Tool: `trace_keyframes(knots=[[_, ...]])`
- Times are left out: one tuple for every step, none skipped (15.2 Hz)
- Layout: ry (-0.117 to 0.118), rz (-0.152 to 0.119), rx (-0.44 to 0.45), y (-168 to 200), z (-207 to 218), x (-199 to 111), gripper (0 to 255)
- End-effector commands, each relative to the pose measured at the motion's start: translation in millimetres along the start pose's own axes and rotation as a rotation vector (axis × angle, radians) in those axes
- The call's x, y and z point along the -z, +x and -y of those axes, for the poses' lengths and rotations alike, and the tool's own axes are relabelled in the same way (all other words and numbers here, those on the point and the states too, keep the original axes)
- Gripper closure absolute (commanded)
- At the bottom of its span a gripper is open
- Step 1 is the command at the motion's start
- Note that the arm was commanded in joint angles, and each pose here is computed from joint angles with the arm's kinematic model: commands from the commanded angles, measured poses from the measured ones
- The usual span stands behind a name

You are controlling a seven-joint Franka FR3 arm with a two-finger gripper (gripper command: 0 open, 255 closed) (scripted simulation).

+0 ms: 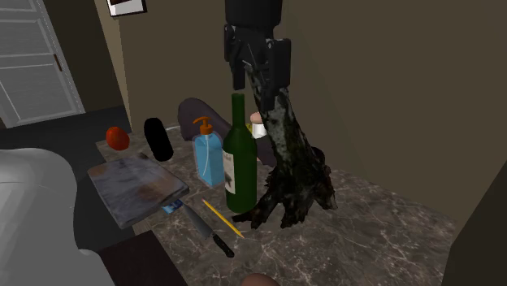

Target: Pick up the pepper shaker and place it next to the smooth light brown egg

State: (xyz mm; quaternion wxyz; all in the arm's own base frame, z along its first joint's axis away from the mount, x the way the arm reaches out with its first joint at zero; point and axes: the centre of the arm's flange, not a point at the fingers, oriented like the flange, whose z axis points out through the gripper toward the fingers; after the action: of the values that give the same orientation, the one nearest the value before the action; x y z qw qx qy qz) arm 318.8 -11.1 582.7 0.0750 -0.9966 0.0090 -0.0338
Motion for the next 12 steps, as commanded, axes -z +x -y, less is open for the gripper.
trace_keyframes(knots=[[0.000, 0.000, 0.000, 0, 0, 0, 0], [0.000, 0.000, -0.003, 6, 10, -7, 0], [0.001, 0.001, -0.007, 12, 19, -14, 0], [0.001, 0.001, -0.010, 18, 29, -20, 0], [0.002, 0.002, -0.013, 24, 39, -27, 0], [0.002, 0.002, -0.016, 30, 48, -34, 0], [0.002, 0.003, -0.020, 36, 58, -41, 0], [0.003, 0.003, -0.023, 42, 67, -47, 0], [0.003, 0.003, -0.026, 48, 77, -54, 0], [0.004, 0.004, -0.030, 54, 86, -61, 0], [0.004, 0.004, -0.033, 60, 96, -68, 0], [0.004, 0.005, -0.036, 66, 105, -74, 0]])
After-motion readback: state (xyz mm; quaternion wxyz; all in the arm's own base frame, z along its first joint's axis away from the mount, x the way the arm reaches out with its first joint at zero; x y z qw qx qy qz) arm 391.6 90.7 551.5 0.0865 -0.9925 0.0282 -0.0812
